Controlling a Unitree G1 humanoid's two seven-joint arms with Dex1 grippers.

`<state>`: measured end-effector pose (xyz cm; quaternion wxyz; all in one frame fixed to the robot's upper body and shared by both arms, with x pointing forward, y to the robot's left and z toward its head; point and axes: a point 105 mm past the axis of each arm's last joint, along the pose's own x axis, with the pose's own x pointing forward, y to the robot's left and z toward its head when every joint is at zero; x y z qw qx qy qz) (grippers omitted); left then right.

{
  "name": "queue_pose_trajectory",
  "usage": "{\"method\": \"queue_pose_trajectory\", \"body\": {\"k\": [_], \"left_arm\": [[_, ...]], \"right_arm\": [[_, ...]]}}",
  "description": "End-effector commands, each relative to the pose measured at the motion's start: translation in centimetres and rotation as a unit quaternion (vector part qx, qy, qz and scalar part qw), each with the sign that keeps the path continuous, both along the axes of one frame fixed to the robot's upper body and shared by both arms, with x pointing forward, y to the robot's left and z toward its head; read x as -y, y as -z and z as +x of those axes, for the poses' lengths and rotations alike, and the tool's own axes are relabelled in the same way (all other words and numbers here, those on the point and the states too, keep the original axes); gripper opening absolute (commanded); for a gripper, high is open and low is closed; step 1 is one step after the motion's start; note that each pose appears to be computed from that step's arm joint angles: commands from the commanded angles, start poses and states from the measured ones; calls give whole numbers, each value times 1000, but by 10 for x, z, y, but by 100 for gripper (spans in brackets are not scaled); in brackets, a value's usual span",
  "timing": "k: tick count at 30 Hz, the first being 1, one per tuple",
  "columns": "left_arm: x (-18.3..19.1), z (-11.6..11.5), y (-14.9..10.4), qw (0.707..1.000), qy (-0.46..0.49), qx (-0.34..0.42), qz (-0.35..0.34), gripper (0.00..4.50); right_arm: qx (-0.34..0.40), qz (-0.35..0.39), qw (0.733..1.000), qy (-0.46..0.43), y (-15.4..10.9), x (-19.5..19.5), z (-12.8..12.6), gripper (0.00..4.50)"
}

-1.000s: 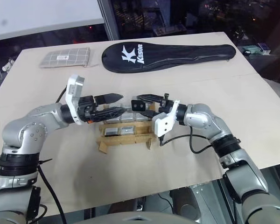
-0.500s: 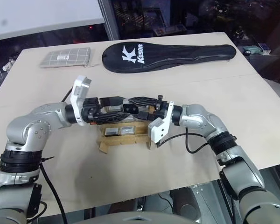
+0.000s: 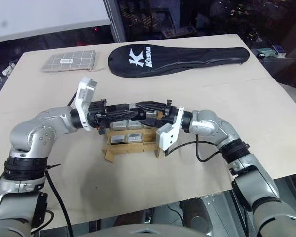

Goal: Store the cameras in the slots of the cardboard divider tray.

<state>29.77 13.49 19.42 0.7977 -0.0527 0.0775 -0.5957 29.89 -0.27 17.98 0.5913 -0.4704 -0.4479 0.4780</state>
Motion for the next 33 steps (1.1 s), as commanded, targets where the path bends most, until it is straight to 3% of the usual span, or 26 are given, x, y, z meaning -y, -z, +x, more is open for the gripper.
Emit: {"method": "queue_pose_trajectory", "body": {"k": [1, 3, 4, 11, 14, 21, 27, 33], "left_arm": [[2, 0, -15, 999, -3, 32, -33, 75], [4, 0, -16, 998, -5, 39, -39, 75], [4, -1, -14, 999, -3, 40, -37, 75], [14, -18, 4, 996, 9, 66, -57, 75], [21, -31, 21, 995, 30, 80, -45, 75], [33, -26, 43, 990, 40, 132, -26, 75], [32, -17, 44, 983, 47, 177, -30, 75], [23, -9, 53, 979, 66, 195, 3, 75]], "right_arm": [[-16, -1, 1000, -8, -2, 2, -8, 338], [-34, 12, 999, 1, -2, 10, -8, 428], [-45, 15, 999, 7, -1, 14, -9, 440], [-231, 35, 970, 71, 19, 75, -15, 440], [-328, 59, 940, 70, 20, 96, -27, 440], [-543, 116, 828, 75, 24, 139, -57, 440], [-597, 114, 789, 90, 35, 159, -71, 440], [-612, 127, 773, 108, 38, 167, -76, 440]]}}
